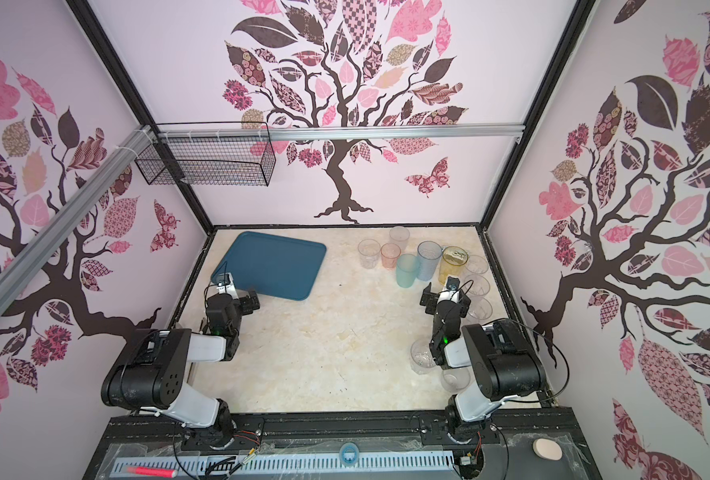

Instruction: Place the glasses into the tray

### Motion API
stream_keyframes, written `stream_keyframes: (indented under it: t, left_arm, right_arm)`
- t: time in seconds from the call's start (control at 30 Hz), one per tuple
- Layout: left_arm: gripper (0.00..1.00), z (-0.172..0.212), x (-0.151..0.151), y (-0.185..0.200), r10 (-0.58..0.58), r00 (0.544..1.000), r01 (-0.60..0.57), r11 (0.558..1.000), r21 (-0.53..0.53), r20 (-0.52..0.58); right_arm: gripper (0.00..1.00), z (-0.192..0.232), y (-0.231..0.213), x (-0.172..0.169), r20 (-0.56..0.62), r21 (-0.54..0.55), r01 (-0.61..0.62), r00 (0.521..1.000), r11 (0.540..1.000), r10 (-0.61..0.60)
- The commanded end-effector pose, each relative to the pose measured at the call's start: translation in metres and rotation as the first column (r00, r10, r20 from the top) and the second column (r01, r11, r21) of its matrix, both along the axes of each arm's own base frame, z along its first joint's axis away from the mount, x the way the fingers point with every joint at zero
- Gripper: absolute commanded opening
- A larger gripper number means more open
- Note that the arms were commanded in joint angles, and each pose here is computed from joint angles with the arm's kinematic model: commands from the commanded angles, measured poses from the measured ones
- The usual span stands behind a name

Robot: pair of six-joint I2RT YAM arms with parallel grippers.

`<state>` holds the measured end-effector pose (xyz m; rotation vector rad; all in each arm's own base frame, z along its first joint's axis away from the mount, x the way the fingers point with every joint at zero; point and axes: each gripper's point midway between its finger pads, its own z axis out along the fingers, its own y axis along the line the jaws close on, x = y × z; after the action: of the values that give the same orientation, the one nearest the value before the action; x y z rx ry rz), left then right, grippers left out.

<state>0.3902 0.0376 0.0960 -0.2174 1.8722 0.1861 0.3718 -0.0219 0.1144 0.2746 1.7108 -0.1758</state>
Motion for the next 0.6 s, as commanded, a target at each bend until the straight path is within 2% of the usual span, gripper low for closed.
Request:
stream_keyframes:
  t: [0.0,0.07,0.13,0.23,0.3,0.4,0.43,0.5,0.57]
  left_arm:
    - [0.98,0.022,0.005,-0.004,0.014,0.999,-0.016,0.999,0.049,0.044]
    - [0.98,0.028,0.003,-0.013,-0.014,1.0,0.015,0.998,0.067,-0.012]
    - [0.98,0.032,-0.001,-0.011,0.022,0.999,-0.02,0.998,0.06,-0.025]
    - [0.98,0.034,-0.011,-0.006,0.075,0.997,-0.074,0.997,0.027,-0.021]
    - [0.98,0.04,-0.011,-0.012,0.063,0.997,-0.062,0.998,0.021,-0.036]
    - [0.98,0.058,-0.011,-0.022,0.075,0.993,-0.07,0.996,0.062,-0.094]
    - [0.98,0.065,-0.011,-0.025,0.078,0.992,-0.072,0.995,0.061,-0.103]
    - [0.98,0.079,-0.012,-0.026,0.074,0.993,-0.069,0.996,0.056,-0.092]
    - [0.98,0.091,-0.017,-0.023,0.092,0.992,-0.089,0.995,0.044,-0.085]
  right_arm:
    - [0.99,0.011,0.003,0.0,0.039,-0.006,-0.022,0.999,1.0,0.022]
    - [0.99,0.021,0.008,-0.001,0.031,-0.03,-0.035,0.999,0.999,0.036]
    - [0.99,0.024,0.009,0.005,-0.037,-0.025,-0.031,0.999,0.999,0.03]
    - [1.0,0.032,-0.003,0.008,-0.097,-0.011,0.056,0.994,0.998,-0.056]
    - [0.99,0.038,-0.007,0.003,-0.1,-0.001,0.083,0.992,0.997,-0.082]
    - [1.0,0.052,-0.023,-0.01,-0.09,0.064,0.194,0.978,0.979,-0.188]
    - [1.0,0.058,-0.026,-0.013,-0.099,0.104,0.23,0.971,0.968,-0.22]
    - [1.0,0.071,-0.027,-0.019,-0.129,0.257,0.29,0.956,0.922,-0.264]
    - [0.99,0.085,-0.007,-0.015,-0.124,0.424,0.213,0.976,0.881,-0.176]
